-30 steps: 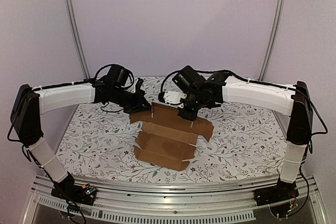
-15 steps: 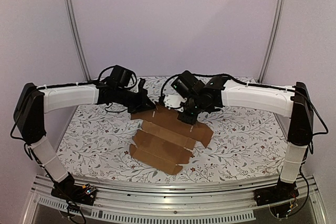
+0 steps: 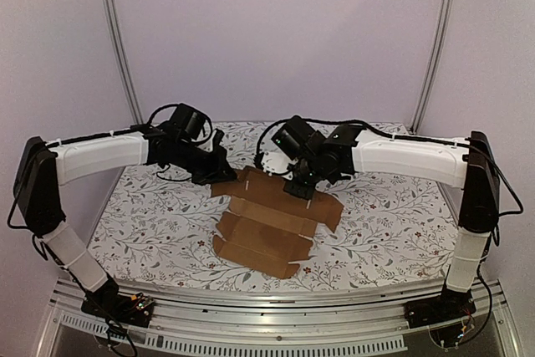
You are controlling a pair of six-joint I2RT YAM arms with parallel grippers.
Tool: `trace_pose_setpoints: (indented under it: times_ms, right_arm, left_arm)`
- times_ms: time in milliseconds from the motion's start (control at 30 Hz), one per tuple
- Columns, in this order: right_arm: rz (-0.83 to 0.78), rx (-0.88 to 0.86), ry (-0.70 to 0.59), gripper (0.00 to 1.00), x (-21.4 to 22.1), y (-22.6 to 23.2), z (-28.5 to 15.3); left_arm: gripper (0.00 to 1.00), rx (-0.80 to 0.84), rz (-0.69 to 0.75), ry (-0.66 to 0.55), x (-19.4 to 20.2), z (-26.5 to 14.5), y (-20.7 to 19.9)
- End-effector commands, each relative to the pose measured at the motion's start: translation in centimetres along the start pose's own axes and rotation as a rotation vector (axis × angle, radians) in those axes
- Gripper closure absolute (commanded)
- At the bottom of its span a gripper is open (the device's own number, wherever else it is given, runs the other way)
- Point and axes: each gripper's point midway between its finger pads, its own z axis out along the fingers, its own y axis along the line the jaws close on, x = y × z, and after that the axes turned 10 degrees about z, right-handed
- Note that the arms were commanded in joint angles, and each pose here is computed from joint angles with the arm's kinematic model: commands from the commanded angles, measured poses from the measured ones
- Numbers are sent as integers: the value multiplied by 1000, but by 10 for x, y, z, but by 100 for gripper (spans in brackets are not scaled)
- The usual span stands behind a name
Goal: Fold the paper box
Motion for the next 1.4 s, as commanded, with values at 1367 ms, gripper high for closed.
trace_pose_setpoints:
  times_ms: [1367]
  right_arm:
    - [216, -232, -123, 100, -10, 25, -55]
  left_arm:
    - [100, -302, 37, -32, 28, 26, 91]
